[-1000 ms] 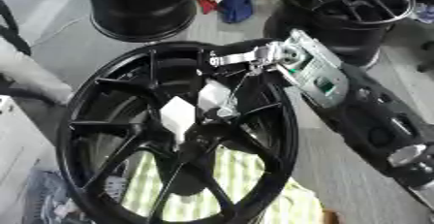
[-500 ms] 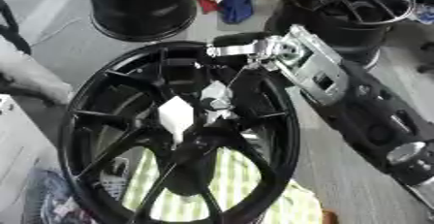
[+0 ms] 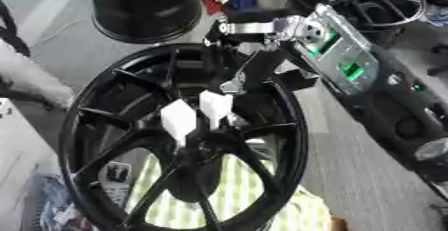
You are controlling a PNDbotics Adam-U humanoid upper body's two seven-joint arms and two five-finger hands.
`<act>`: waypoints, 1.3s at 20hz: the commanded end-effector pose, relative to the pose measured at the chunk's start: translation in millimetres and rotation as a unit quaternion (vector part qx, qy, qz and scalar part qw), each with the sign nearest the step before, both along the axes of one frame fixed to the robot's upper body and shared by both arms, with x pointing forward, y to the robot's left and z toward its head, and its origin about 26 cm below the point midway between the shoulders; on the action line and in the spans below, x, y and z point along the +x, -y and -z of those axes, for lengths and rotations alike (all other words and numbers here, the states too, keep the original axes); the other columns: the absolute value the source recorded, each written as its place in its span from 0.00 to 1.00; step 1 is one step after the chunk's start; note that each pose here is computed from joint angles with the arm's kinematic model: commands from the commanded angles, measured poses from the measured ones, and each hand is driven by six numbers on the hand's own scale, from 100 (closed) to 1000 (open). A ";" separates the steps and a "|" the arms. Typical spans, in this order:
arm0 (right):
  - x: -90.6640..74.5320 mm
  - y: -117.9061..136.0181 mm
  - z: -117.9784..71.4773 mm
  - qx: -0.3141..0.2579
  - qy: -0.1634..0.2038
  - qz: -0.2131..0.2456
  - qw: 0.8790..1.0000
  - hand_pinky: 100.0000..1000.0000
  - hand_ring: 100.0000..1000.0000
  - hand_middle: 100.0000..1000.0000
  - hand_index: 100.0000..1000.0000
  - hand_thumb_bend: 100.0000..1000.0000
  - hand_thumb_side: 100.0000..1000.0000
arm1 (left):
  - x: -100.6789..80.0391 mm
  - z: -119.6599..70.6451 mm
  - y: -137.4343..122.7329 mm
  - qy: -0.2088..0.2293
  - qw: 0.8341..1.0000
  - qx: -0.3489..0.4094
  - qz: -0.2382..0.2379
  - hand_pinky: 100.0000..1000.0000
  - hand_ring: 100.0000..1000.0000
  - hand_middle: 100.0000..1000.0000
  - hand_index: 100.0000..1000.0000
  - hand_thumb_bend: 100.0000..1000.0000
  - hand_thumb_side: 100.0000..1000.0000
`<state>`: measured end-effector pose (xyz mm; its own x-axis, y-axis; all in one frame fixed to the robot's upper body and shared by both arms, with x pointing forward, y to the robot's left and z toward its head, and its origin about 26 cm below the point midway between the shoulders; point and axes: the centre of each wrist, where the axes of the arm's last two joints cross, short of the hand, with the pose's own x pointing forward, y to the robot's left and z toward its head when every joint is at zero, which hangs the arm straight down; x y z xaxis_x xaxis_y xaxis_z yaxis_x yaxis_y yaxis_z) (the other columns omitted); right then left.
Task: Pull the pin out of the wheel hub.
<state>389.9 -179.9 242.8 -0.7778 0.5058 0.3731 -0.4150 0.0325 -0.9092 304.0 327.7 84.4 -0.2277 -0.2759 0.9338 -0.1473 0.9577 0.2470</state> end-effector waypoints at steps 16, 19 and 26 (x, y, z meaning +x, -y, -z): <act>6.3 1.6 7.7 -0.081 -0.013 -0.018 0.996 0.79 0.82 0.84 0.90 0.31 0.09 | 1.4 -9.5 -1.2 0.014 1.000 0.011 0.003 0.50 0.56 0.58 0.74 0.20 0.22; 9.3 0.3 12.9 -0.089 -0.017 -0.016 0.996 0.80 0.82 0.84 0.90 0.30 0.08 | 1.4 -9.4 -0.8 0.013 1.000 0.011 0.004 0.50 0.56 0.58 0.74 0.20 0.22; 15.4 -2.4 27.2 -0.100 -0.032 -0.016 0.994 0.78 0.79 0.79 0.86 0.28 0.09 | 1.5 -9.7 -0.7 0.014 1.000 0.011 0.004 0.50 0.56 0.58 0.74 0.20 0.22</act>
